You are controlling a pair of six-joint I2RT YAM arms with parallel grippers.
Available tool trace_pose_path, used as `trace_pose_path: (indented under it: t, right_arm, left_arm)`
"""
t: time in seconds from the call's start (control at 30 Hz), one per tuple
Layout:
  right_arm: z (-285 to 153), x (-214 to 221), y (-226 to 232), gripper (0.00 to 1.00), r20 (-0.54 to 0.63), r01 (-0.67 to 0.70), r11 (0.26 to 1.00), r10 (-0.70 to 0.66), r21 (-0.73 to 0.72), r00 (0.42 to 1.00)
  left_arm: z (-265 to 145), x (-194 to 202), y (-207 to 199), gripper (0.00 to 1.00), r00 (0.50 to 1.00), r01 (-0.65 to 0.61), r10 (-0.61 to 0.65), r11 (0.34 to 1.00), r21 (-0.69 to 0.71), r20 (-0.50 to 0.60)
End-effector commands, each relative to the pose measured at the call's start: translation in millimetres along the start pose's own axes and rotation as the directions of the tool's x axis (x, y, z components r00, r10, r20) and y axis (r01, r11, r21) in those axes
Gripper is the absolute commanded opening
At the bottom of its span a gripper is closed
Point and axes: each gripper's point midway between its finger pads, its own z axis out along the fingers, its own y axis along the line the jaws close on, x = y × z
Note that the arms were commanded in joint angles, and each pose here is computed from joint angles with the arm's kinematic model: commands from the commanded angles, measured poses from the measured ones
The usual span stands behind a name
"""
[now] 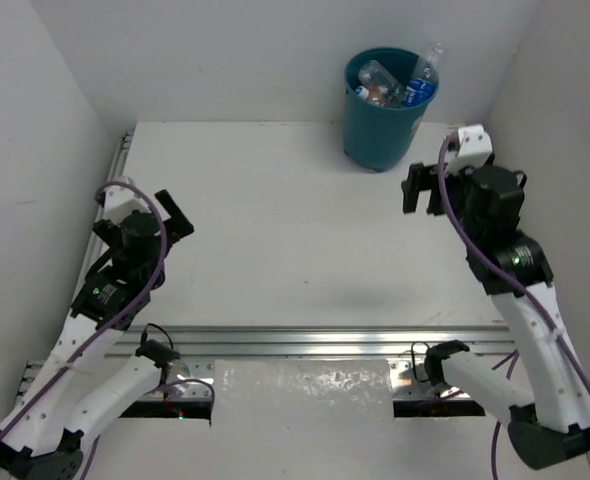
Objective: Put the plastic bottles in the bin
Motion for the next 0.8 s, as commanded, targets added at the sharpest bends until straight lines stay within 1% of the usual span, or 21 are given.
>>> trace_pose_path:
  t: [0.0, 0.07, 0.1, 0.13, 0.17, 0.27, 0.43, 0.47, 0.6, 0.77]
  right_arm:
    - [-23.9, 84.9, 0.2, 0.99, -0.248, -0.049, 0.998, 0.056, 0.035, 0.967]
    - [-43.6, 97.8, -7.0, 0.99, -0.243, -0.05, 0.997, 0.065, 0.065, 0.968]
    - [-48.7, 97.4, -3.0, 0.99, -0.219, -0.054, 0.997, 0.065, 0.055, 0.974]
    - [-53.5, 98.6, -0.4, 0.99, -0.198, -0.074, 0.996, 0.081, 0.044, 0.977]
    - [-61.2, 101.2, 3.0, 0.99, -0.175, -0.093, 0.995, 0.095, 0.02, 0.98]
    - [-67.4, 115.4, 2.9, 0.99, -0.199, -0.114, 0.993, 0.118, 0.029, 0.973]
    - [-57.0, 147.3, 12.0, 0.99, -0.272, -0.124, 0.992, 0.122, 0.009, 0.955]
    - [-53.7, 148.2, 12.9, 0.99, -0.266, -0.132, 0.991, 0.13, 0.01, 0.955]
    - [-48.9, 156.2, 14.3, 0.99, -0.262, -0.135, 0.991, 0.132, 0.009, 0.956]
    - [-47.9, 159.4, 15.2, 0.99, -0.265, -0.145, 0.989, 0.143, 0.012, 0.954]
  left_arm:
    - [-7.0, -26.3, 10.1, 1.0, 0.996, 0.021, -0.018, 0.999, -0.038, 0.082]
    - [-9.7, -28.3, 16.5, 1.0, 0.995, 0.003, 0.002, 0.998, -0.055, 0.095]
    - [-10.7, -28.1, 20.5, 1.0, 0.995, 0.005, 0.002, 0.998, -0.068, 0.1]
    - [-10.5, -23.7, 23.7, 0.99, 0.995, 0.011, -0.004, 0.997, -0.077, 0.099]
    - [-13.9, -24.5, 26.5, 1.0, 0.993, 0.047, -0.039, 0.996, -0.07, 0.113]
    - [-14.7, -16.9, 23.9, 1.0, 0.989, 0.076, -0.073, 0.997, -0.019, 0.126]
    - [-12.5, -12.5, 22.5, 1.0, 0.989, 0.058, -0.058, 0.998, 0.003, 0.138]
    - [-12.4, -11.7, 19.4, 1.0, 0.99, 0.055, -0.057, 0.998, 0.017, 0.131]
    - [-10.6, -8.4, 19.8, 1.0, 0.992, 0.047, -0.047, 0.999, 0.006, 0.116]
    - [-12.4, -9.4, 18.7, 1.0, 0.99, 0.054, -0.056, 0.998, 0.026, 0.127]
